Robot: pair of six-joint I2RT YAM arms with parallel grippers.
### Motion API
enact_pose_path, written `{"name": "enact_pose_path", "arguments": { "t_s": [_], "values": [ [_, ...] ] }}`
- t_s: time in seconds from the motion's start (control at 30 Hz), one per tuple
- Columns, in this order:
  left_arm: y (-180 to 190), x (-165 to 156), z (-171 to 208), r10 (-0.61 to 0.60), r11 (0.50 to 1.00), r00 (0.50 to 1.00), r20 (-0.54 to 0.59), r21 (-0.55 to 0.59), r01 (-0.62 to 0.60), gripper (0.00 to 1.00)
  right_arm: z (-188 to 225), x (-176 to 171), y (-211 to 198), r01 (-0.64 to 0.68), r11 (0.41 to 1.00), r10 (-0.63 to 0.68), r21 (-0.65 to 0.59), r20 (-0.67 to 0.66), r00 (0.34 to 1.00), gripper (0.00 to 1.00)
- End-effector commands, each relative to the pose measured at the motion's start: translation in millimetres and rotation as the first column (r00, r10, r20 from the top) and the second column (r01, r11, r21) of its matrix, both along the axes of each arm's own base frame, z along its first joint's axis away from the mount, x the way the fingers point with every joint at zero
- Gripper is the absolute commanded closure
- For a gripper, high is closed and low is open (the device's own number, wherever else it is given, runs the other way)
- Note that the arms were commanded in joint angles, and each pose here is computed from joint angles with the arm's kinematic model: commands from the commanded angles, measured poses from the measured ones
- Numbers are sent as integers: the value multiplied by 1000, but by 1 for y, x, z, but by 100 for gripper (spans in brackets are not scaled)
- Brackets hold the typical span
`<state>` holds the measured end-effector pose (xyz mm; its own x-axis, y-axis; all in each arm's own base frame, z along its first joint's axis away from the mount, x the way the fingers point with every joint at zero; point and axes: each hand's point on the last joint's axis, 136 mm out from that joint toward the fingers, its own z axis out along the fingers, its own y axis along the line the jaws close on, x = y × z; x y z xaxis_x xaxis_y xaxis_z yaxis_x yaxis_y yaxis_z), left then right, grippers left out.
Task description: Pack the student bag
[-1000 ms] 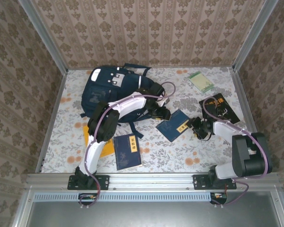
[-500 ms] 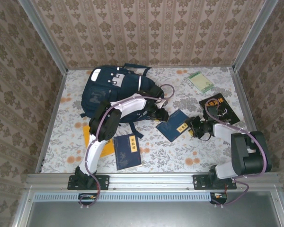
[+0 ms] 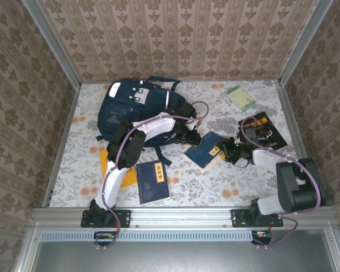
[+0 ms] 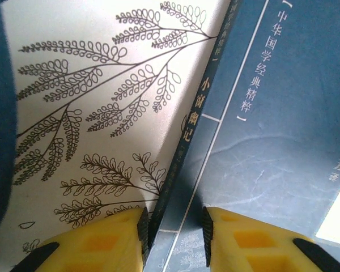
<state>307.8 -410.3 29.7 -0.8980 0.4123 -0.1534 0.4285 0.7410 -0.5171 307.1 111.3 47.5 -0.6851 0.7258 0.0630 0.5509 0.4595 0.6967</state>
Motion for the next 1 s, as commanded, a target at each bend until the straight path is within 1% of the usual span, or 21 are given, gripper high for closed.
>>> {"name": "enact_pose_path", "arguments": {
  "t_s": [0.0,0.13,0.4,0.53,0.67,0.83,0.97],
  "values": [
    [-17,-27,-16,-65,997,994,-83,-35,62,68,31,10,8,-31,999,30,13,86,996,57],
    [-17,-29,-14,-69,997,994,-83,-40,66,68,37,9,11,-39,999,37,13,106,994,57],
    [-17,-31,-8,-65,997,994,-83,-55,60,69,55,13,33,-92,994,81,58,166,983,46],
    [-19,-32,-4,-60,996,994,-89,-75,53,69,62,16,43,-96,991,76,92,193,978,43],
    [-20,-32,1,-55,995,994,-93,-94,47,69,71,18,43,-76,993,53,94,225,973,43],
    [-20,-30,6,-42,993,994,-96,-116,31,69,70,23,37,-11,994,-15,107,244,970,42],
    [-18,-28,6,-34,993,995,-98,-114,22,69,63,24,34,5,997,-23,82,219,975,41]
  ]
}}
